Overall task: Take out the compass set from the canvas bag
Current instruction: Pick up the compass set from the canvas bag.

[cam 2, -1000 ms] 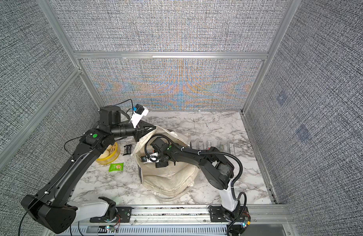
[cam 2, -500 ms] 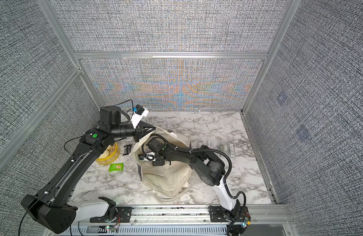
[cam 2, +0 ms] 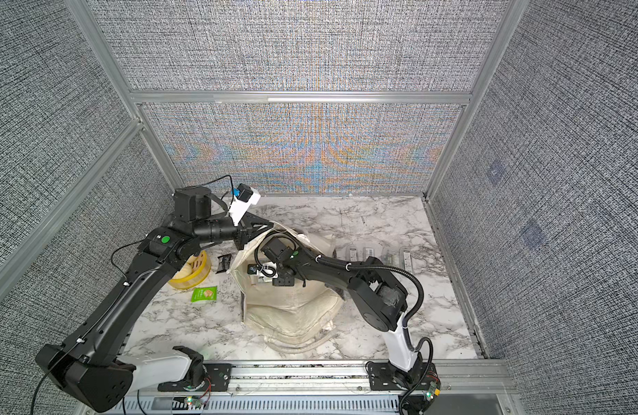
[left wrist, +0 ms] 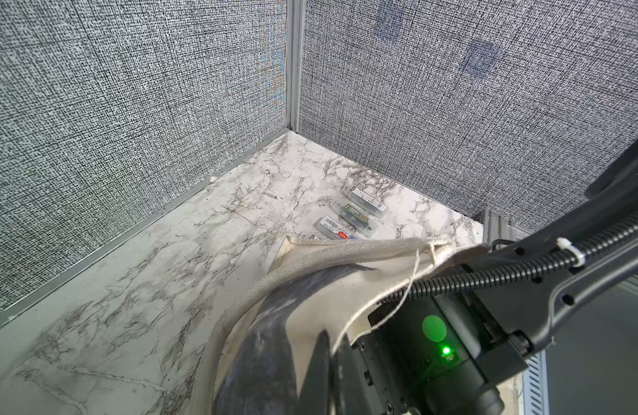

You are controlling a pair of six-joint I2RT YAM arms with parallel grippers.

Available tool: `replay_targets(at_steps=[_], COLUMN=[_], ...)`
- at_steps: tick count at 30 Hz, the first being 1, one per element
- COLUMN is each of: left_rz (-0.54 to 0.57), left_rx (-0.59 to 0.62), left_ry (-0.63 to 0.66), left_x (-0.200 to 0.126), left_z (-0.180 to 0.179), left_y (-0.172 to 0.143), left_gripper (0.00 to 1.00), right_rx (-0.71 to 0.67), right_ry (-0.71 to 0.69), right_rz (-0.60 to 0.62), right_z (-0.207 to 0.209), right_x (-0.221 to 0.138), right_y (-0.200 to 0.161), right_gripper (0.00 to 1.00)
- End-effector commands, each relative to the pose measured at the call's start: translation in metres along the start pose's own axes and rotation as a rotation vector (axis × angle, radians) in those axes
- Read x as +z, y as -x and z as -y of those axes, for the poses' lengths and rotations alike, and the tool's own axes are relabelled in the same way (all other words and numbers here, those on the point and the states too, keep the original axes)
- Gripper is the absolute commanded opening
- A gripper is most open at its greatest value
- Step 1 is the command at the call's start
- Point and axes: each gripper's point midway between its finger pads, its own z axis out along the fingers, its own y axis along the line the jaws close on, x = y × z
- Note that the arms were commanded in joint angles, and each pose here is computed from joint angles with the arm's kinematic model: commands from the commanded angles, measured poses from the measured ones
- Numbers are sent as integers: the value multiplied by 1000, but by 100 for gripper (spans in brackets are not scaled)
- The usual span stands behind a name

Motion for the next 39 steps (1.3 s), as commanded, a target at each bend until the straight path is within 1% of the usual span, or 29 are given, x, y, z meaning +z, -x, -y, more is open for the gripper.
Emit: replay_targets(at_steps=[1,4,7,9,11,15,17,20,23,26,31,36,39], left_rz=[41,40,40,40,41,42,42,44,43,43,43,40,38], left_rx=[38,36,37,38,39,40,40,41,40,40,42,39,37], left_ry=[-11,-11,-10,-10,-10,-11,-11,-10,-12,-14,-5,-2,-3], left_x=[-2,-2,-2,-2,-2,-3,-3,-4,-3,-3,-4,-3,-2], left_z=[3,3,3,3,3,4,4,4,4,4,4,2,1], left_y=[12,12,12,12,12,12,12,13,12,13,13,12,11], left_gripper=[0,0,0,0,0,0,0,0,0,0,0,0,0], right_rx=[25,37,41,42,57,111,133,154,169,175,172,192,214], right_ry=[47,90,116,121,124,164,191,215,207,173,130,125,143], right_rz=[6,31,61,56,38,-17,-50,-72,-80,-92,-111,-90,-65], right_z=[-10,-16,-22,-22,-21,-23,-26,-29,-25,-16,-6,-7,-11], right_x=[5,13,20,27,35,52,56,53,45,35,20,12,14], right_y=[0,8,15,15,12,1,-4,-7,-7,-7,-11,-7,-3], right_gripper=[55,58,68,73,76,76,75,69,62,58,55,51,51])
